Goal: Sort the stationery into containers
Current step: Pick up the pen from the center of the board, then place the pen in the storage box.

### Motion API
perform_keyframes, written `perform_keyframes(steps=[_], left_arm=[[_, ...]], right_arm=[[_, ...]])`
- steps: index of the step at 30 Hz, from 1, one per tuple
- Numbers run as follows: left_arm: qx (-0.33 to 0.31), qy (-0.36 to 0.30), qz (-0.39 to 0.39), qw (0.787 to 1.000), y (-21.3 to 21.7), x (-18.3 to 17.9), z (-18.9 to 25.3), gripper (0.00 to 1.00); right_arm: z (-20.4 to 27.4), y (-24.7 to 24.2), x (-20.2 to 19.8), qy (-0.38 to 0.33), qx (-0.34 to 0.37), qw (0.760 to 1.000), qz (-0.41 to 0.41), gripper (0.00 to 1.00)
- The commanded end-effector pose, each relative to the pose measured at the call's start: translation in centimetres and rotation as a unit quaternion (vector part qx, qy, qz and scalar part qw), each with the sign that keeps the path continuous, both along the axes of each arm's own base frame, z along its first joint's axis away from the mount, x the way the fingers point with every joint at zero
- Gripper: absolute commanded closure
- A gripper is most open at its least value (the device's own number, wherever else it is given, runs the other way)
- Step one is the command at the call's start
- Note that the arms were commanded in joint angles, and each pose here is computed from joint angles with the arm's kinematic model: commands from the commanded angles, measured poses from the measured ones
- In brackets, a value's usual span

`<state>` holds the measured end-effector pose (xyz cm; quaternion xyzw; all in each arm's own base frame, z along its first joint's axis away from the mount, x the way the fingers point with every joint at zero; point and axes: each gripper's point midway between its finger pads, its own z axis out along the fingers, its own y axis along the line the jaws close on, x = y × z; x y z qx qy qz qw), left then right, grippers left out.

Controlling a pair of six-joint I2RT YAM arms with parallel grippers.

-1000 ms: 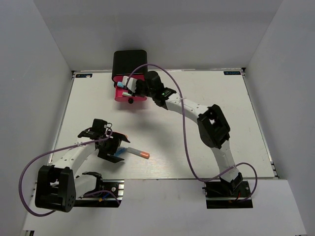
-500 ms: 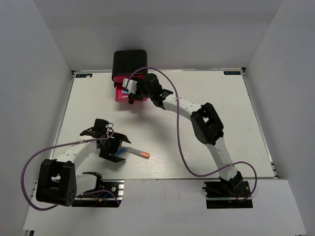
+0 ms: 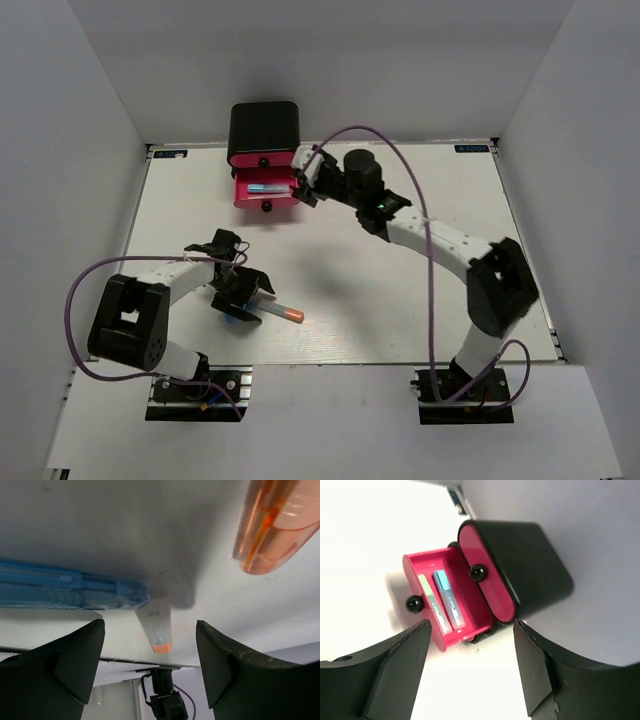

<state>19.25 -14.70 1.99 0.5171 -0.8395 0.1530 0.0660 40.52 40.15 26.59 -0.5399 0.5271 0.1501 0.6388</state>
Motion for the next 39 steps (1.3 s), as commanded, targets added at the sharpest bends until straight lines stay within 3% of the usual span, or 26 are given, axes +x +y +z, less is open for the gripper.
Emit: perform_keyframes(steps=[1,2,4,5,7,14,17,22,26,27,29,32,39], left_arm=[[0.03,0.005,-0.007,1.0,0.2,0.7,0.1,0.17],[0.031,0.006,-0.018,0.999,0.0,0.7,0.0,0.2],[0.053,0.04,-0.03,0.997,0.4,-0.3,-1.0,0.22],[0.054,0.039,-0.045,0.997,0.1,-0.2,-1.1,0.25],[0.071,0.062,-0.063,0.994,0.4,-0.9,-1.9,0.28],[0.087,0.067,-0.099,0.989,-0.4,-0.1,-2.5,0.59],[0.08,0.019,-0.118,0.99,-1.7,2.3,-0.7,0.75],[0.071,-0.12,-0.112,0.984,-3.5,10.1,5.7,1.0],[0.078,-0.238,-0.099,0.963,-4.0,16.4,11.5,1.0],[0.091,-0.255,-0.091,0.958,-3.7,17.4,12.5,1.0],[0.1,-0.29,-0.079,0.948,-3.5,19.9,14.6,1.0],[0.1,-0.333,-0.024,0.937,-2.9,23.2,17.7,1.0],[0.116,-0.385,0.097,0.911,0.2,27.6,19.6,1.0]], right_arm=[[4.5,-2.0,-2.8,-0.016,0.07,0.997,0.016,0.27],[1.6,-2.6,-3.7,0.012,0.054,0.998,0.02,0.27],[4.0,-4.0,-5.1,-0.005,0.076,0.997,0.022,0.27],[2.0,-4.6,-5.7,0.013,0.066,0.997,0.022,0.27],[3.0,-5.5,-7.1,0.009,0.082,0.996,0.027,0.26],[3.3,-8.4,-9.8,0.018,0.106,0.994,0.028,0.26],[2.2,-9.5,-10.2,0.029,0.101,0.994,0.017,0.26],[-2.9,-11.3,-11.7,0.076,0.063,0.995,0.008,0.25],[-4.8,-12.2,-12.8,0.1,0.053,0.993,0.014,0.41],[-4.6,-12.4,-13.1,0.1,0.056,0.993,0.017,0.56],[-5.5,-12.7,-13.5,0.111,0.051,0.992,0.016,0.73],[-6.3,-13.3,-14.1,0.119,0.045,0.992,0.013,0.77],[-6.7,-13.8,-14.3,0.122,0.039,0.992,0.006,0.78]])
